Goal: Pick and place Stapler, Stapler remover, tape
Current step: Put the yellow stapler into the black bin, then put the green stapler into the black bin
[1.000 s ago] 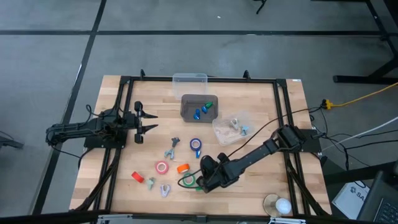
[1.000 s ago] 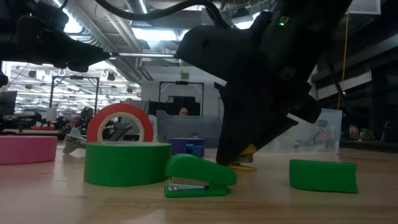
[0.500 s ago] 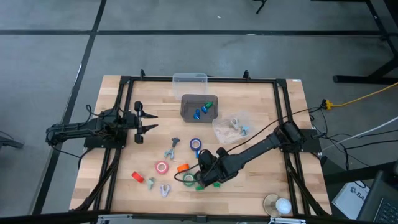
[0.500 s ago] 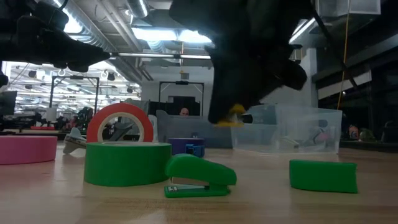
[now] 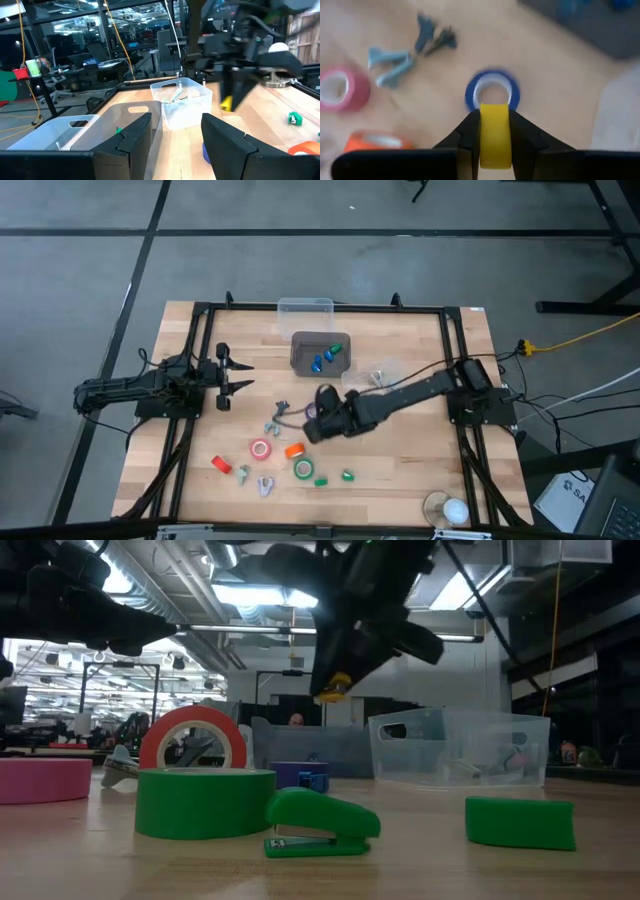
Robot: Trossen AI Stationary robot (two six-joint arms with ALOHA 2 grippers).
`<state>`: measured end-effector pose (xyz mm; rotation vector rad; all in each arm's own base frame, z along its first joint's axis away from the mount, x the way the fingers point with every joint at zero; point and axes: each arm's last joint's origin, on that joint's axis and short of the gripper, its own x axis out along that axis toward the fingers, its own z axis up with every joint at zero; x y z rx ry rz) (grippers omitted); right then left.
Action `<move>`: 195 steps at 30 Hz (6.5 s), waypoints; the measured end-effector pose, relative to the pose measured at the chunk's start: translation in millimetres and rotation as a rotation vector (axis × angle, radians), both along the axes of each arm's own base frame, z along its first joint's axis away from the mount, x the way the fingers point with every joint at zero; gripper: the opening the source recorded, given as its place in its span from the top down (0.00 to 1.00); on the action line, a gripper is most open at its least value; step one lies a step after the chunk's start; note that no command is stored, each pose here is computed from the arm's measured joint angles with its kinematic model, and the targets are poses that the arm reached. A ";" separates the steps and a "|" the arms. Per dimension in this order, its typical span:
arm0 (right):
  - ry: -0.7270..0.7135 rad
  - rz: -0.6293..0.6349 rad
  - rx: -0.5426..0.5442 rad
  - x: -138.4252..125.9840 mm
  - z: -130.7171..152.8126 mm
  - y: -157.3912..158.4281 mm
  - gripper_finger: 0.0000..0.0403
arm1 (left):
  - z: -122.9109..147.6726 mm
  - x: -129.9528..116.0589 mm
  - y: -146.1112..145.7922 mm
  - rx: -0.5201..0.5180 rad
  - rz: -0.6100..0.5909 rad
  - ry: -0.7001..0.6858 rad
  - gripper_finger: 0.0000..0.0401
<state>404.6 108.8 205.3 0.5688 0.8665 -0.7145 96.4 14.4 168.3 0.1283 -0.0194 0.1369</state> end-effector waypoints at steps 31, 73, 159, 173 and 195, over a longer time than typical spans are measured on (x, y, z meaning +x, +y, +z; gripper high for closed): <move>-0.052 -0.211 -0.002 12.1 -11.3 -197.9 0.78 | 0.1 0.0 0.0 0.000 0.000 0.000 0.58; 0.057 0.174 -0.066 20.2 43.6 -65.5 0.37 | -0.1 0.1 0.0 0.000 0.000 0.001 0.58; 0.234 0.784 -0.012 -73.4 -61.8 129.3 0.37 | -0.2 0.1 0.0 0.000 0.000 0.002 0.58; 0.215 0.738 -0.052 -70.4 -69.0 129.5 0.37 | 0.1 0.0 0.0 0.000 0.000 0.000 0.58; 0.178 0.640 0.085 -53.6 -68.3 113.0 0.98 | -0.1 0.1 0.0 0.000 0.000 0.001 0.58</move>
